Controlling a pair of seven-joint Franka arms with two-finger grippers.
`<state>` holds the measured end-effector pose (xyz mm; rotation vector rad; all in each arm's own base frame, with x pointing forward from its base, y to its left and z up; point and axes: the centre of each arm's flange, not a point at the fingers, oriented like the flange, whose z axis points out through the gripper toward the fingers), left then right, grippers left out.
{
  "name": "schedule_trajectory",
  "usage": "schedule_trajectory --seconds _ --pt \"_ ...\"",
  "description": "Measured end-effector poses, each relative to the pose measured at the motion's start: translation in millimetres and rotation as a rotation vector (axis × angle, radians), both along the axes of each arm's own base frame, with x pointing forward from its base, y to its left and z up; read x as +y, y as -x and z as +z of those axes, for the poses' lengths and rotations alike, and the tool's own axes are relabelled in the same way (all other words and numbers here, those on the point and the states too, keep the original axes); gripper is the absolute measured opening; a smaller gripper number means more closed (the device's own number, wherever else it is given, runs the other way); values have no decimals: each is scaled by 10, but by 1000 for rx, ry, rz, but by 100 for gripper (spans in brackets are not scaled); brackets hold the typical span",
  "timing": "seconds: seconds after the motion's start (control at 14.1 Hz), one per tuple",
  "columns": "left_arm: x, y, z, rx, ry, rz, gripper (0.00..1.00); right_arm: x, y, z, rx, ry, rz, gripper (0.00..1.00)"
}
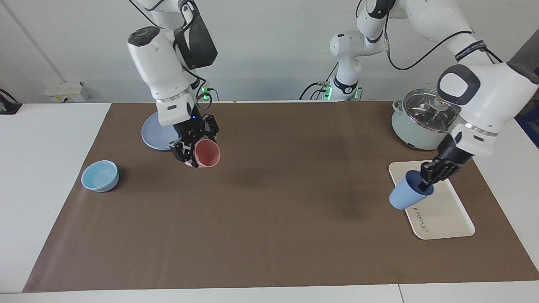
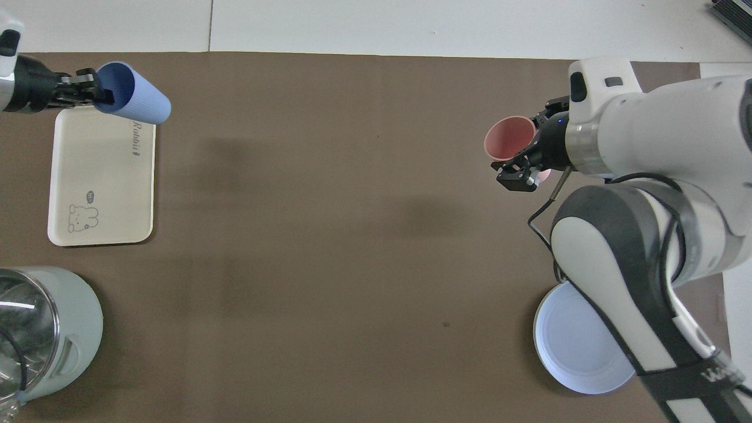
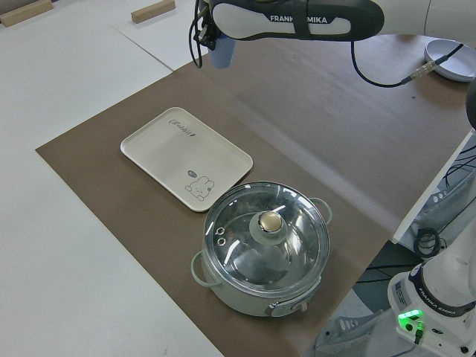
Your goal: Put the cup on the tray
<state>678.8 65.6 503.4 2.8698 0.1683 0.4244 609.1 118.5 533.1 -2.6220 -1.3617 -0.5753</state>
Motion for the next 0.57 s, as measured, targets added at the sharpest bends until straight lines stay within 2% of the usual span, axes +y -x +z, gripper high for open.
schedule_trajectory --seconds 0.21,0.43,0.57 --pt "727 146 -450 -52 -64 12 6 -800 -115 -170 -36 -157 -6 85" --pt "851 174 -932 -54 -82 40 6 -1394 -233 -643 -123 -363 -10 85" --pt "983 163 -1155 -51 -94 40 6 -1632 -274 -1034 -172 -444 -26 85"
